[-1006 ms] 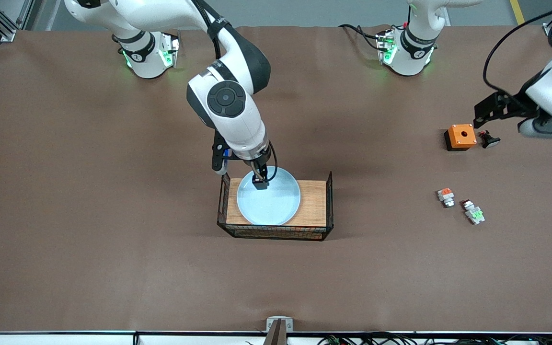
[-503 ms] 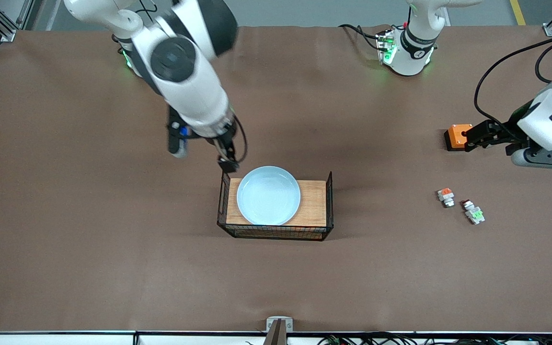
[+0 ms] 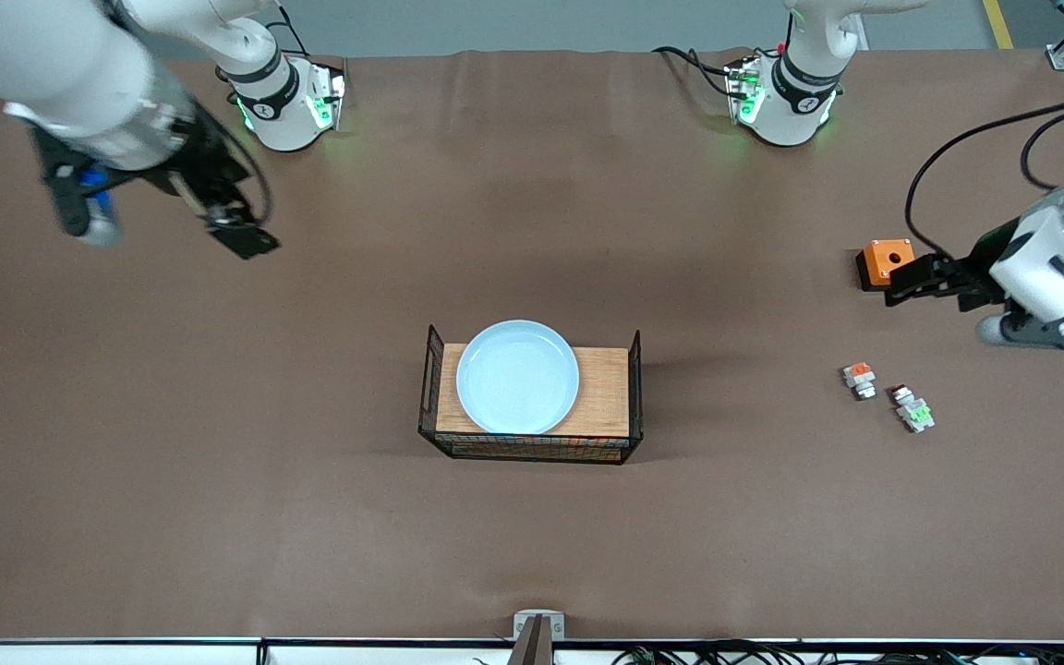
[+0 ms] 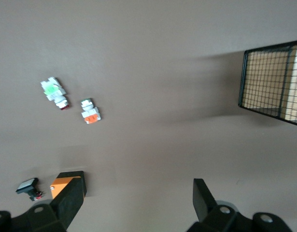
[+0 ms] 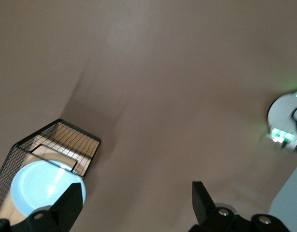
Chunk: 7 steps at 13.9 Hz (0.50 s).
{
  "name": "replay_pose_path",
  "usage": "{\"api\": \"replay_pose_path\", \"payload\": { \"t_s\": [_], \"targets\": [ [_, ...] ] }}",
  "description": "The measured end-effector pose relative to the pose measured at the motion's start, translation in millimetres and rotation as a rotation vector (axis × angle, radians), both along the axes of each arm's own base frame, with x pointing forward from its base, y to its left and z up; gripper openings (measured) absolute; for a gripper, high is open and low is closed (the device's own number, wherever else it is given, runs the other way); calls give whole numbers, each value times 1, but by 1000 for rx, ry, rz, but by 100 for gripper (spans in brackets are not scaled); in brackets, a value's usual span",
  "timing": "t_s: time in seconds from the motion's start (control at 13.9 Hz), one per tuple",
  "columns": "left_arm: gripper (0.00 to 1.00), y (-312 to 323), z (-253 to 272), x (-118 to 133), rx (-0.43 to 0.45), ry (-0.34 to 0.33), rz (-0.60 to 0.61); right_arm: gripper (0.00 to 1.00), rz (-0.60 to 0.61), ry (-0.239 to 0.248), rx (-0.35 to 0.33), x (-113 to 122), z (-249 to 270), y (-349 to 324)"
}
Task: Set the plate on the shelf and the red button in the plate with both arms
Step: 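Withdraw the right gripper while the left gripper reaches toward the switches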
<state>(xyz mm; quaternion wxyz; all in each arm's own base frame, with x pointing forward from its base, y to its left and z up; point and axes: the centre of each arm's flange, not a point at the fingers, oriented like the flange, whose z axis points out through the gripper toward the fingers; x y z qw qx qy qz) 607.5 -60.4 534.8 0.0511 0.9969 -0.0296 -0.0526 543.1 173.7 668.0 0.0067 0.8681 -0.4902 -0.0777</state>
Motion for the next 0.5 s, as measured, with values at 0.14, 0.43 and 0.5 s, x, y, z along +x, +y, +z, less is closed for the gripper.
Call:
{"api": "replay_pose_path", "payload": {
  "t_s": [0.14,0.43,0.5],
  "targets": [
    [100,1,-24,10,5,21,2,100,109,16,26,3,8,-66],
    [100,30,-69,24,106,24,-10,100,292,18,92,7,2,-184],
    [100,45,-83,28,113,16,5,100,331,16,108,7,-2,-209]
  ]
}}
